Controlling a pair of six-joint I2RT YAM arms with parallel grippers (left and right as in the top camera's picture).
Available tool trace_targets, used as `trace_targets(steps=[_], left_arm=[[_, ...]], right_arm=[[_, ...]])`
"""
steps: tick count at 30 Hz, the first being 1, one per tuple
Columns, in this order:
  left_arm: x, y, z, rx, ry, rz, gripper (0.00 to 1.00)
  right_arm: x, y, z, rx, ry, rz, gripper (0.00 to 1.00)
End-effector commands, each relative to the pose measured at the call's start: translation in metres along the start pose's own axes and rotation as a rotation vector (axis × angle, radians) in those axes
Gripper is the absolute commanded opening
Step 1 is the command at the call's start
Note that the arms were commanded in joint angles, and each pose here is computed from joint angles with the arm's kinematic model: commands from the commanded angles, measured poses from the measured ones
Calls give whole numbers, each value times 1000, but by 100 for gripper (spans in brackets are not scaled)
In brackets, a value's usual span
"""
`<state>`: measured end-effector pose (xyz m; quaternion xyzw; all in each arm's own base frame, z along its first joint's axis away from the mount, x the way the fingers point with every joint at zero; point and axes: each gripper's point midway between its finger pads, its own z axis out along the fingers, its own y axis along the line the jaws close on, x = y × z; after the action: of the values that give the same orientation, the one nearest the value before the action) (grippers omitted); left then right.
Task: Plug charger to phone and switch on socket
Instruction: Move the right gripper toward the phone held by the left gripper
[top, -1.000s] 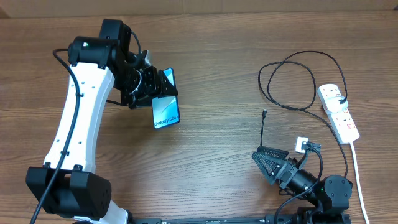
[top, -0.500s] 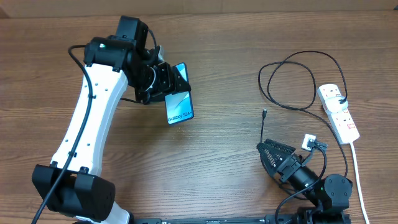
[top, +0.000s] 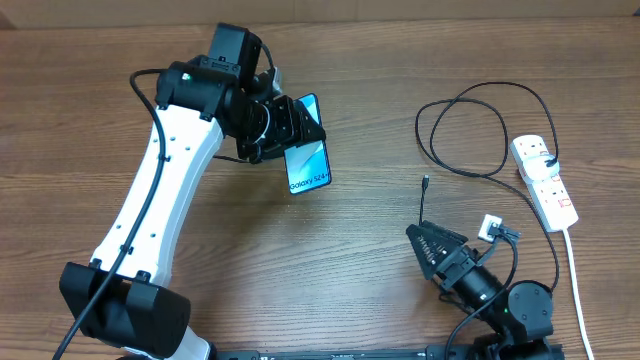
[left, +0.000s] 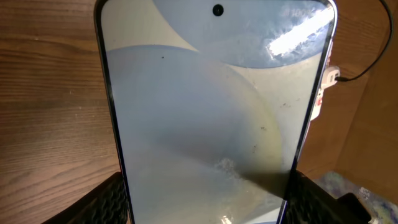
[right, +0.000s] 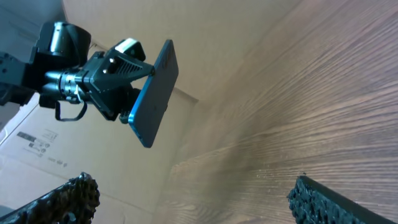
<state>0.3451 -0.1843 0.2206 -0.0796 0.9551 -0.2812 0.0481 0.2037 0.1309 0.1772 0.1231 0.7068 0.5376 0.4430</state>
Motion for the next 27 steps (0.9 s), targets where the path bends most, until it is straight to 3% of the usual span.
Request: trace_targets(steps=[1,17,21,27], left_arm=[[-1,-13,-6,43,-10,0,35],[-1,-13,-6,43,-9,0,35],[-1,-13,-6,43,-10,-4,35],[-4,-15,-6,50,-17,-53,36]], right_arm=[[1,-15,5,73,-30,21,100],[-8,-11,35,395,136,-6,100],[-2,12,52,332,226,-45,93],[9,15,72,331,212,-80,91]])
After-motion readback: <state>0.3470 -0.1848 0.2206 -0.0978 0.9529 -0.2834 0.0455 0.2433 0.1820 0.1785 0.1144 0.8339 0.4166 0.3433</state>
